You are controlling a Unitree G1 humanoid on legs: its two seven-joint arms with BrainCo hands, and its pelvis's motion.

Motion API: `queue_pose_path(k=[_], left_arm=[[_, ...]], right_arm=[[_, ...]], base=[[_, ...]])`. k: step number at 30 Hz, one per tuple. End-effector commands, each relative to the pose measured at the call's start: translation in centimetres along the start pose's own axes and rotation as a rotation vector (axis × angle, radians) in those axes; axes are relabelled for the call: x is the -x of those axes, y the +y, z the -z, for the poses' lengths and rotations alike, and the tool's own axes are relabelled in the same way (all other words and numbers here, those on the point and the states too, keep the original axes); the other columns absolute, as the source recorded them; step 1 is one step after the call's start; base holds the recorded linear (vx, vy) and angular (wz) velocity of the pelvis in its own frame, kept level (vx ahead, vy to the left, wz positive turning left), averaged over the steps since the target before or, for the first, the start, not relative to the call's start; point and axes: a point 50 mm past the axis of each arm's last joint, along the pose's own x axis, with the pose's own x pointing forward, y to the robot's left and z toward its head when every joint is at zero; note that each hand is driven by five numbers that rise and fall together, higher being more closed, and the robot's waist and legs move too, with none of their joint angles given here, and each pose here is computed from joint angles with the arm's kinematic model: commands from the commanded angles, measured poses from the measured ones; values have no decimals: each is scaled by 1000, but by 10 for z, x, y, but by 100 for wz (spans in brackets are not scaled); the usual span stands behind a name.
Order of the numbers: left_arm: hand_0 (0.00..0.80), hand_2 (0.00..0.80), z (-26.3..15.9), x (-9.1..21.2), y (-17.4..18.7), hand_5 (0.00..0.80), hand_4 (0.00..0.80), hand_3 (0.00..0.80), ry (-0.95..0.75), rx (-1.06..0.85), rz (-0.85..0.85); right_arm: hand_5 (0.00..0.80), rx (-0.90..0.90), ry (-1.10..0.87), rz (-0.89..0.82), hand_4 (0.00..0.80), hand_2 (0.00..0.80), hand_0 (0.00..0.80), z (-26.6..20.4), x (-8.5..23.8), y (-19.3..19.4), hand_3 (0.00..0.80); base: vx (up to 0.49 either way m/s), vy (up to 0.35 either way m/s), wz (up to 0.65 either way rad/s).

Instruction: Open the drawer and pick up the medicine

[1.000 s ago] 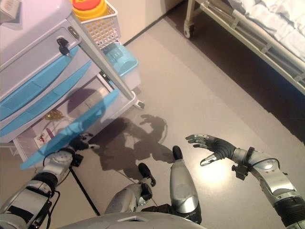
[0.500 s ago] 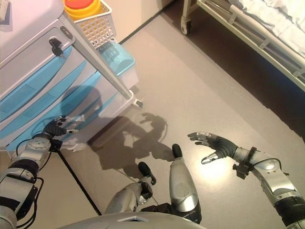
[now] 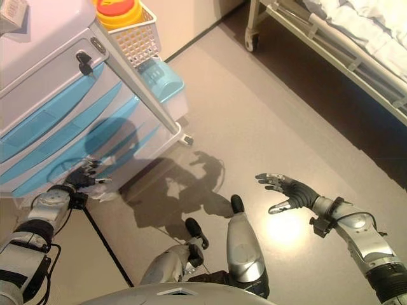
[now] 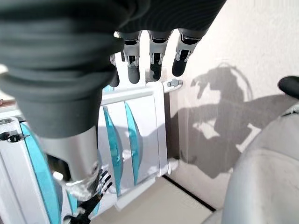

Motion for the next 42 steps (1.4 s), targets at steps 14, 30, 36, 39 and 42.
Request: queue_pose_path(k=[14,30,36,39,42], left_arm=[[0,0,100,65,-156,0,0,0,191,642,509],[0,0,109,79,-194,0,0,0,238,954,521],[0,0,113,82,-198,0,0,0,268,1000,529],[0,0,115,83,-199,0,0,0,285,1013,536],[0,0,120,86,-202,0,0,0,331,1009,545]], right_arm=[[0,-530,220,265,0,0,0,96,-18,87,0],[0,-834,352,382,0,0,0,133,-40,133,0],[0,-953,281,335,0,0,0,129,-47,141,0],[0,-1017,234,313,0,0,0,127,-48,144,0],[0,-1071,184,285,0,0,0,125,-48,146,0]], base=[[7,-195,10],[-39,-104,21],[-39,-12,11],[-35,20,3],[-42,24,5]])
